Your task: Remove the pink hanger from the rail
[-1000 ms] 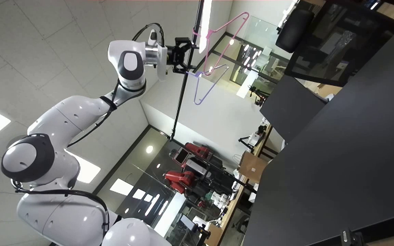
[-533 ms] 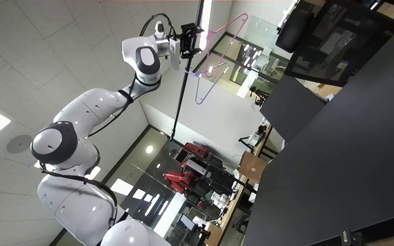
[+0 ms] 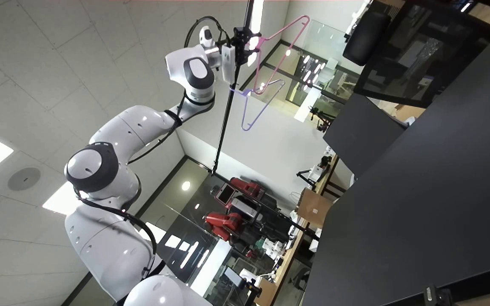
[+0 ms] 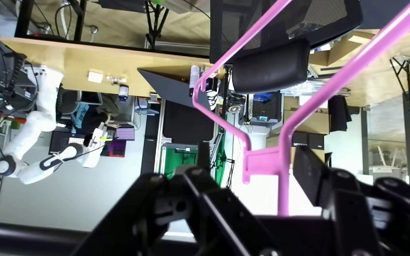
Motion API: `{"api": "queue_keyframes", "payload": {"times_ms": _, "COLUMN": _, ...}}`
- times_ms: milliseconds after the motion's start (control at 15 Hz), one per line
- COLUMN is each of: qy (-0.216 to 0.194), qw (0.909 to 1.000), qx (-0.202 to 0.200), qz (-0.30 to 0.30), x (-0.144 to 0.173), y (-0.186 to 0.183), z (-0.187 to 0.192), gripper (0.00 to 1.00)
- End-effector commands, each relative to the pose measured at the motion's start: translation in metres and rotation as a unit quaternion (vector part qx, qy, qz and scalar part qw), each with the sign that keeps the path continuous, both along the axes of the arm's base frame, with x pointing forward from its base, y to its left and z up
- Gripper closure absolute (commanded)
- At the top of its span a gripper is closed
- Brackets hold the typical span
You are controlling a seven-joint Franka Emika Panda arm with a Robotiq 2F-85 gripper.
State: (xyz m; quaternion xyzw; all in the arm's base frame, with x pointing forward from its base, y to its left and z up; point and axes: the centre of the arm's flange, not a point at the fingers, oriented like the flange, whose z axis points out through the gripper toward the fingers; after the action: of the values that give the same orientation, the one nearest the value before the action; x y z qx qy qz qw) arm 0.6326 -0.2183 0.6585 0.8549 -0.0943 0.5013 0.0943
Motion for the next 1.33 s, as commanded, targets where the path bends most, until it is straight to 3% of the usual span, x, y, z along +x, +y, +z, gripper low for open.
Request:
{"api": "queue_keyframes", "payload": {"times_ms": 0, "qy": -0.002, "qw": 0.9999, "qx": 0.010, "qz": -0.004, "x": 0.019, "y": 0.011, "z": 0.000, "gripper": 0.68}}
{"api": "queue_keyframes", "payload": {"times_ms": 333, "qy": -0.004, "qw": 1.0000, "qx": 0.005, "qz": -0.001, "x": 0.026, "y": 0.017, "z": -0.006, "gripper": 0.99}}
{"api": "queue_keyframes", "payload": {"times_ms": 1267, "qy": -0.030, "qw": 0.9992, "qx": -0.009, "qz": 0.026, "x": -0.029, "y": 0.049, "z": -0.016, "gripper": 0.98}}
